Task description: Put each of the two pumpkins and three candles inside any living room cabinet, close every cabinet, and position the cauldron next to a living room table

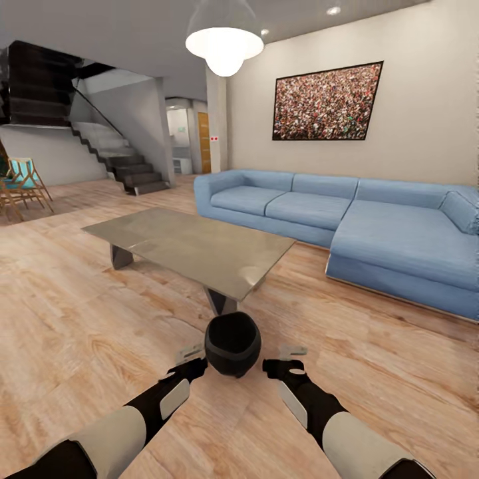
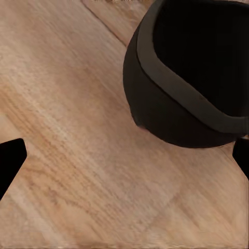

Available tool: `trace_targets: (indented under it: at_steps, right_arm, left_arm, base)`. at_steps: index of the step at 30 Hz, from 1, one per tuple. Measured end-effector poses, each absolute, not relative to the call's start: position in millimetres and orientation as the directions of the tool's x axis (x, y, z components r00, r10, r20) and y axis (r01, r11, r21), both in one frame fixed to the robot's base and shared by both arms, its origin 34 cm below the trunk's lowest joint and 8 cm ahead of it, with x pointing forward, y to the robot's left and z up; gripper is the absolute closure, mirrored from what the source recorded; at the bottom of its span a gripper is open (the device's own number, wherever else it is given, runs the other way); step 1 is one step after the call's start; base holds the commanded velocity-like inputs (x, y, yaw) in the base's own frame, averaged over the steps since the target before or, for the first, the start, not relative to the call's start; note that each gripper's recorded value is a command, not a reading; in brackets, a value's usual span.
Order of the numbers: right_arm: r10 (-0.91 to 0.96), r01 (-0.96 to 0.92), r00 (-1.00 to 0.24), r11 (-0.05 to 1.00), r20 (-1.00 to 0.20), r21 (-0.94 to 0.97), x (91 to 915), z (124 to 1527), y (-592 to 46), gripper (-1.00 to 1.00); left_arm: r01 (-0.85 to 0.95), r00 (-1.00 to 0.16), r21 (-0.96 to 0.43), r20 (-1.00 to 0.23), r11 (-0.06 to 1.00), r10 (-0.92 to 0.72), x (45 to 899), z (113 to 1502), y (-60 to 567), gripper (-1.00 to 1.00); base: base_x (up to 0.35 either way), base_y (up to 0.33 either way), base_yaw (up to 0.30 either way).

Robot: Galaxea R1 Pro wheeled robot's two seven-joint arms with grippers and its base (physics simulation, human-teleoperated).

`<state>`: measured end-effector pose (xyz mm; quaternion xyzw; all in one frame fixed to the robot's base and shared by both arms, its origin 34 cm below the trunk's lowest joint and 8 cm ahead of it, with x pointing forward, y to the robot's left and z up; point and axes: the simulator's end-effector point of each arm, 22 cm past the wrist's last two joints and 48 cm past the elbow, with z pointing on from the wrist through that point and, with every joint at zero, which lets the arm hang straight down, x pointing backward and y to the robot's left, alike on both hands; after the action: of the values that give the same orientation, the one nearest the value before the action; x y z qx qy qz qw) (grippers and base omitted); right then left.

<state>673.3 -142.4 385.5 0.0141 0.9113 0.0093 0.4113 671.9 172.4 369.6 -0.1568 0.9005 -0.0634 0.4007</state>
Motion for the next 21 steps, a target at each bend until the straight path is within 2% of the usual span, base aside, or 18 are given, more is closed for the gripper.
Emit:
trace_targets:
  at_steps: [16, 21]
  right_arm:
    - [0.034, 0.018, -0.656, 0.999, -0.754, 0.029, 683.4, 422.3, -142.5, -1.0]
    - [0.04, 0.023, -0.639, 0.999, -0.768, 0.033, 689.4, 437.3, -143.4, -1.0]
  left_arm:
    - [-0.23, -0.626, -0.24, -0.705, 0.943, -0.332, 681.8, 405.9, 172.8, -1.0]
    - [-0.23, -0.626, -0.24, -0.706, 0.943, -0.332, 684.6, 417.4, 172.8, -1.0]
  base:
    - [-0.343, 0.0, 0.0]
    - [-0.094, -0.005, 0.0]
